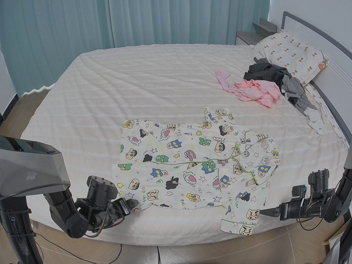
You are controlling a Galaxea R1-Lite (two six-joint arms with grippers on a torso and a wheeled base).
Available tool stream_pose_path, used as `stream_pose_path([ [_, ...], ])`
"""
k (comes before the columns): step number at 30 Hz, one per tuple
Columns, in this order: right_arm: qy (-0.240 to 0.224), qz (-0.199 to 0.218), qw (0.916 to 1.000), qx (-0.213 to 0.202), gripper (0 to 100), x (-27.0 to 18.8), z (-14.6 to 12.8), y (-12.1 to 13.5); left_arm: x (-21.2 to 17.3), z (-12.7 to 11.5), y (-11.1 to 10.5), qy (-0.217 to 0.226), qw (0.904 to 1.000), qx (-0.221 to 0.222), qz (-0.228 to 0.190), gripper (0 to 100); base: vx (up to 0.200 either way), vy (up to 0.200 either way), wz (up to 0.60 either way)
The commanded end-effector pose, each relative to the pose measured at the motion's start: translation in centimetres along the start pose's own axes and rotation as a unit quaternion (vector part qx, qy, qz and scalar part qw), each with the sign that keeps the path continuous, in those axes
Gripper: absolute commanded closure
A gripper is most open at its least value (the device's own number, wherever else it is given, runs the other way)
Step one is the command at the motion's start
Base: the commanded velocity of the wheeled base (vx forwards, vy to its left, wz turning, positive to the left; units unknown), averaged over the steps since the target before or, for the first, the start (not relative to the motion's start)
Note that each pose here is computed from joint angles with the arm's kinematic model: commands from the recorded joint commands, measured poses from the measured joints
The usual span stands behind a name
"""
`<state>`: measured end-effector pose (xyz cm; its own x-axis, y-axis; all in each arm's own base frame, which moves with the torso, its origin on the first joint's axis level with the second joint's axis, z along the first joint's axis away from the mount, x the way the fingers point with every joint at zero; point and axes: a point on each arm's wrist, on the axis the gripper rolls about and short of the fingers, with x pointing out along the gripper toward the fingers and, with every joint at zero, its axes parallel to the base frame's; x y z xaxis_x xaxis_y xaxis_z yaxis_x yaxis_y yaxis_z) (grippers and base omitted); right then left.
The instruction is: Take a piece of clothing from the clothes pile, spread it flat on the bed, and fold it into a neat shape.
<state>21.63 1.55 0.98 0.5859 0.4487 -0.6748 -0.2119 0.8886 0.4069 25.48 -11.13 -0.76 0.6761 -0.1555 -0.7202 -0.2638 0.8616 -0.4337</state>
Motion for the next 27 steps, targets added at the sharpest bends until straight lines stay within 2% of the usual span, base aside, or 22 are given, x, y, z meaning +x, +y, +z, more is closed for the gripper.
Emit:
stream_pose_path([
  [1, 0.018, -0.001, 0.9998, 0.007, 0, 0.6, -1.0, -0.3, 1.2, 0.1, -0.3, -0.01, 0.9998, -0.015, 0.007, 0, 0.0, 0.0, 0.0],
  [11, 0.028, 0.01, 0.9995, -0.007, 0, 1.5, -2.1, 0.1, 1.7, 1.0, -0.5, -0.054, 0.9978, -0.023, 0.032, 0, 0.0, 0.0, 0.0],
  [12, 0.028, 0.011, 0.9995, -0.007, 0, 1.6, -2.1, 0.1, 1.7, 1.0, -0.5, -0.054, 0.9978, -0.024, 0.031, 100, 0.0, 0.0, 0.0],
  [18, 0.035, 0.011, 0.9993, -0.009, 0, 2.3, -2.4, 0.1, 1.7, 1.0, -0.5, -0.054, 0.9978, -0.024, 0.031, 100, 0.0, 0.0, 0.0],
  [20, 0.037, -0.003, 0.9993, -0.005, 0, 2.7, -2.4, 0.0, 1.7, 1.2, -0.6, -0.057, 0.9977, -0.024, 0.028, 100, 0.0, 0.0, 0.0],
  [27, 0.028, -0.011, 0.9994, 0.019, 0, 4.4, -1.7, 1.8, 1.1, 2.3, -0.2, -0.075, 0.996, -0.037, 0.031, 100, 0.0, 0.0, 0.0],
])
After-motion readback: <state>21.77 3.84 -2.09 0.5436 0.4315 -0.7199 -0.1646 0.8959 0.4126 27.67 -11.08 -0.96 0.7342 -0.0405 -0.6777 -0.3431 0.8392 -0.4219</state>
